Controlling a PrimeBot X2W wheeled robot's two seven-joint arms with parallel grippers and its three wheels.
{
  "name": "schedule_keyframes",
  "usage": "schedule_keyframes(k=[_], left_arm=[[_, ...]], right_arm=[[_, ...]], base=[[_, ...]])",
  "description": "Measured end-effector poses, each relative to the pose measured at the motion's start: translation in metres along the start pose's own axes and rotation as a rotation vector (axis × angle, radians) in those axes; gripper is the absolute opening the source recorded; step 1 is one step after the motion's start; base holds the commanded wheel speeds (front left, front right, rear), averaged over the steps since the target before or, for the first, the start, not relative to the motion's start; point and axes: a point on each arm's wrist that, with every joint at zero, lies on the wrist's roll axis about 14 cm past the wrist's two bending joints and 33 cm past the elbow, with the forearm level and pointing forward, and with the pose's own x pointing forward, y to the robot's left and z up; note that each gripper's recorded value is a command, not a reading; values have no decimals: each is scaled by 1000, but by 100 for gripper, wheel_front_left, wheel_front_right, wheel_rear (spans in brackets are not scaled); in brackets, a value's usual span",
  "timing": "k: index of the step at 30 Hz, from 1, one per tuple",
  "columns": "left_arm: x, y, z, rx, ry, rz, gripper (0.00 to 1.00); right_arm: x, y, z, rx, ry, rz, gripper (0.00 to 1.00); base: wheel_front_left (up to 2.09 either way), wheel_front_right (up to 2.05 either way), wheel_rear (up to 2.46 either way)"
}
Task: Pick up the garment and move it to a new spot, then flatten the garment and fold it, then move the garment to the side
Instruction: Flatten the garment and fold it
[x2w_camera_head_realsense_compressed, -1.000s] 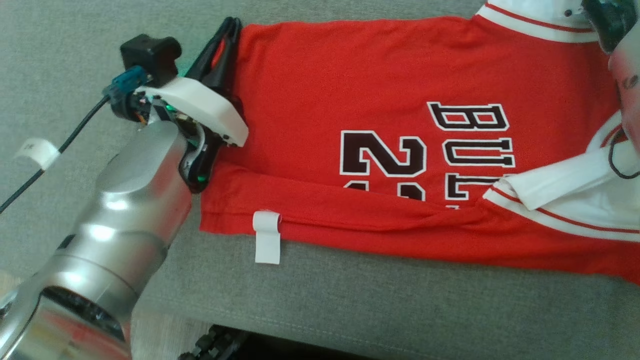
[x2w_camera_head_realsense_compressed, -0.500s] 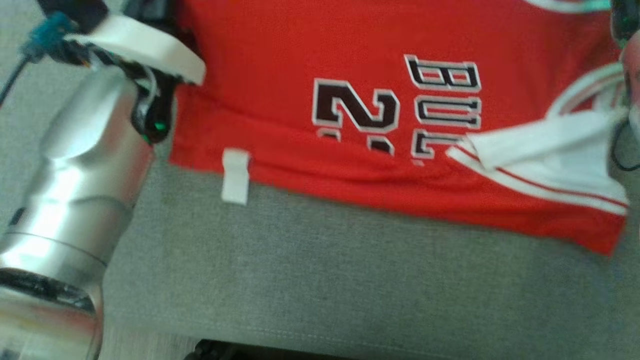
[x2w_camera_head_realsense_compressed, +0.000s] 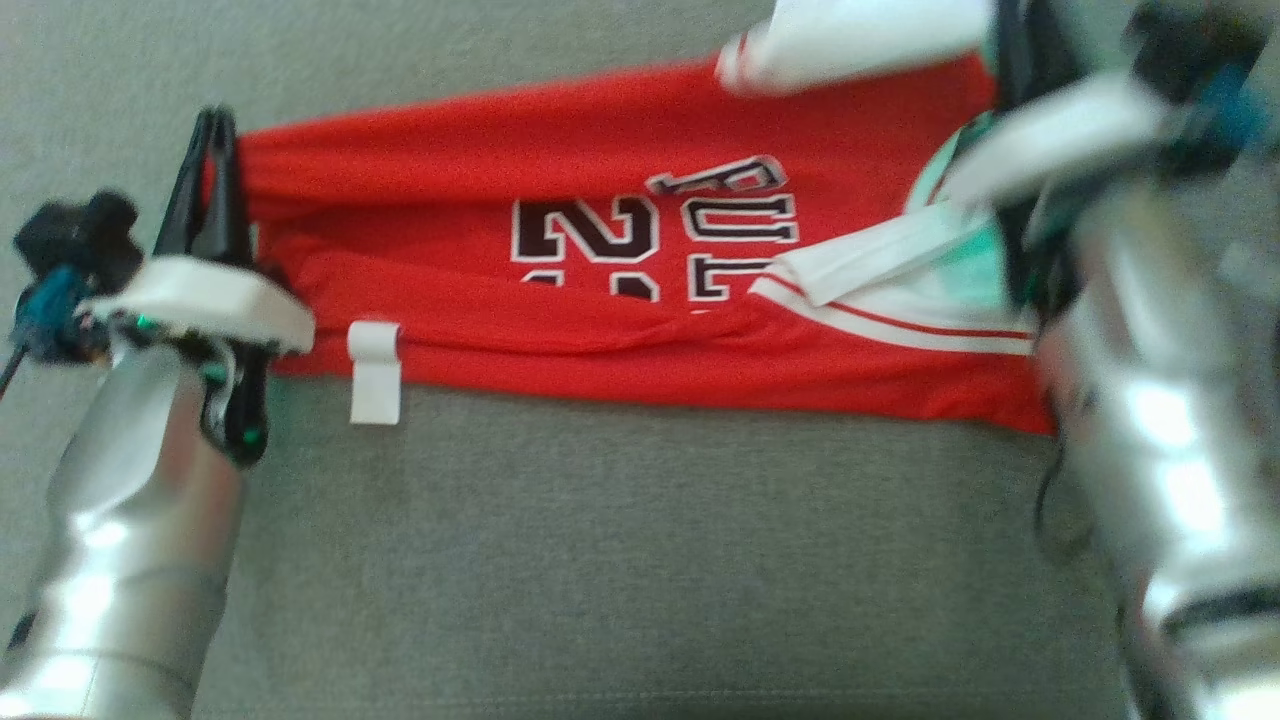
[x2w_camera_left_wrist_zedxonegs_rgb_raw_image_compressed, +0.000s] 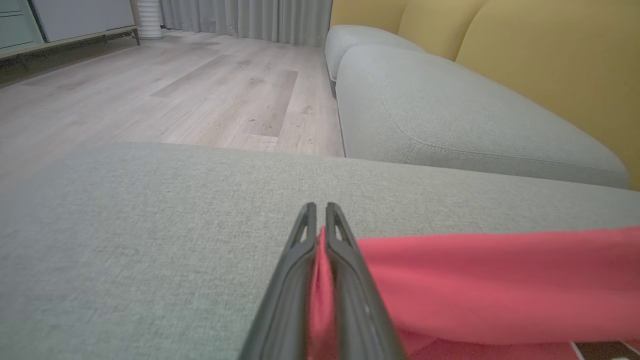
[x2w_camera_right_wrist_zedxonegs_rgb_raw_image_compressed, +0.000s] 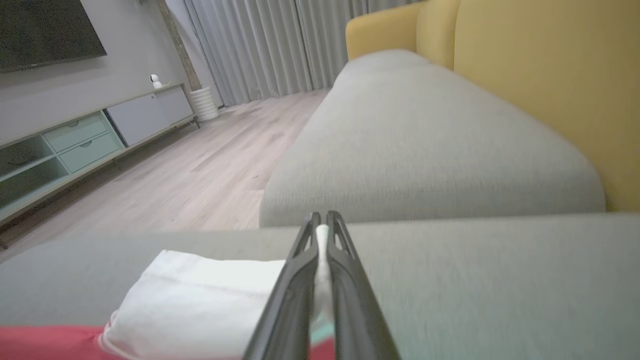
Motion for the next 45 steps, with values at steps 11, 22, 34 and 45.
schedule_keyframes(k=[11,22,34,45], left_arm=[[-45,6,-37,-5,76,73,100],[-111,4,-21,-31,-45,178,100],[-182,-6,-30,-44,-84,178,100],[-173,-32,-42,-61,-45,101,100]], right_arm=[[-124,12,-65,226,138,-45,100],[-170,-13,-12,176,-34,-155,100],[-229,0,-45,161,41,-184,100],[-183,14,-57,101,120,-108,100]], base=[[0,0,0],[0,0,0],[0,0,0],[0,0,0]])
